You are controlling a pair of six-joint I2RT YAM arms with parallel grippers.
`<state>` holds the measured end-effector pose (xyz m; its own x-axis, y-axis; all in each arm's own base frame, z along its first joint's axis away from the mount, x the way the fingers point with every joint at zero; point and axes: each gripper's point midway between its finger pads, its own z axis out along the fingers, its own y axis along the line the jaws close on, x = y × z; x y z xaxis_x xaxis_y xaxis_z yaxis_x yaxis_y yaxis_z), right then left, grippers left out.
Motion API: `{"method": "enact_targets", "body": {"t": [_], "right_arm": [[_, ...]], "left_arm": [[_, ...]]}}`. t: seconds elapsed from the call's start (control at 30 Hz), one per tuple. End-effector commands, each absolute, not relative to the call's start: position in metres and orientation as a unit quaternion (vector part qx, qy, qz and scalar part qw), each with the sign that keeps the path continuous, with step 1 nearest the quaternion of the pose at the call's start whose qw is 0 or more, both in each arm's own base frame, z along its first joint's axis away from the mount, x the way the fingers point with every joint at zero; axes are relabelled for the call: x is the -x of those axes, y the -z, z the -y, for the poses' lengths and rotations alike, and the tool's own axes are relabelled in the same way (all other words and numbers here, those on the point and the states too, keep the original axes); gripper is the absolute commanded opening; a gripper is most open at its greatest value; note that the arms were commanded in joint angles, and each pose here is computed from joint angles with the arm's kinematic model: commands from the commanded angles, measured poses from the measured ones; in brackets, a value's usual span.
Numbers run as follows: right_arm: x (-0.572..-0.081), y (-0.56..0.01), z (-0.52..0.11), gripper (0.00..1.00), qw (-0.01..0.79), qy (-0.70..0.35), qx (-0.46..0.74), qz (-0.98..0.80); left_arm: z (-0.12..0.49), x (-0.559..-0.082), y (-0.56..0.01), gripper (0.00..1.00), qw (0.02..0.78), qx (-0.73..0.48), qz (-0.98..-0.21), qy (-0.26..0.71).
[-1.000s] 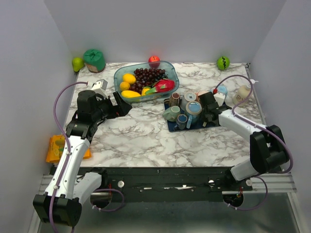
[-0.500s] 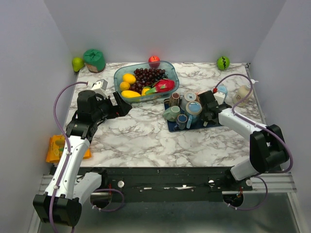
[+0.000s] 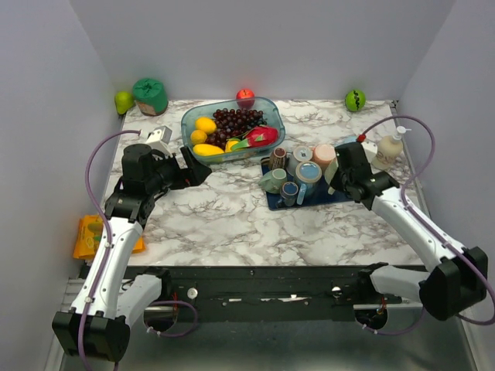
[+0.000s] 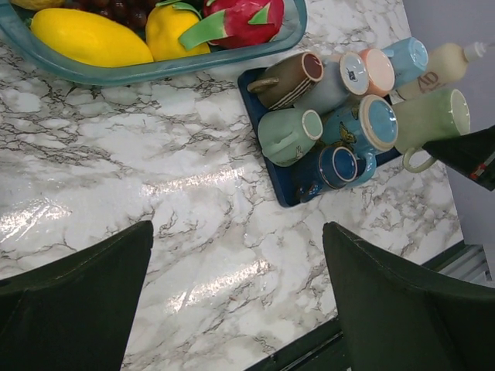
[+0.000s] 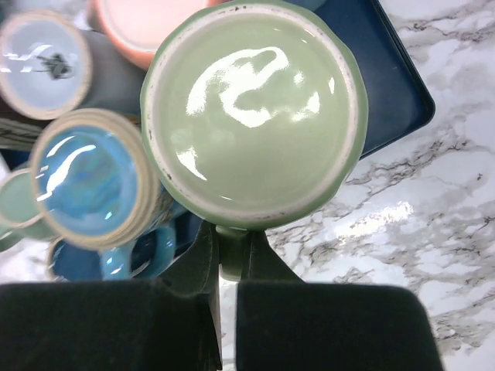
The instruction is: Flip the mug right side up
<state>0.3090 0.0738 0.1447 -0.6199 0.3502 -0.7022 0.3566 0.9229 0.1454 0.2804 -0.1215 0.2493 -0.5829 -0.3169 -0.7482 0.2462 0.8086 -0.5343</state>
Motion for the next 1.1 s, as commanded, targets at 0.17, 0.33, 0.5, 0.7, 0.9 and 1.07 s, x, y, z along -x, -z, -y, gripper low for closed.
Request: {"method": "enact_targets", "body": {"t": [0.17,0.33,0.5,0.7,0.9,1.07], "right_arm": [[-0.296,-0.292,-0.139,0.01,0.499,-0.264,-0.123,-0.816],[-0.278,-0.349,-0.181,0.01,0.502,-0.408,-0.072,-0.759],[-0.258,-0.405,-0.222,0.01,0.492,-0.542,-0.019,-0.681],[-0.238,-0.458,-0.250,0.01,0.494,-0.620,0.032,-0.609],[-0.217,-0.490,-0.272,0.01,0.486,-0.667,0.079,-0.560],[-0.208,-0.501,-0.284,0.01,0.477,-0.684,0.097,-0.543]], "left_arm": [[0.155,-0.264,-0.291,0.99,0.465,-0.018,-0.782,0.416],[0.181,-0.257,-0.325,0.99,0.472,-0.040,-0.739,0.479],[0.216,-0.241,-0.350,0.99,0.452,-0.061,-0.702,0.547],[0.262,-0.221,-0.380,0.99,0.423,-0.093,-0.659,0.615],[0.282,-0.215,-0.415,0.99,0.420,-0.105,-0.621,0.654],[0.289,-0.208,-0.448,0.99,0.428,-0.113,-0.578,0.686]]}}
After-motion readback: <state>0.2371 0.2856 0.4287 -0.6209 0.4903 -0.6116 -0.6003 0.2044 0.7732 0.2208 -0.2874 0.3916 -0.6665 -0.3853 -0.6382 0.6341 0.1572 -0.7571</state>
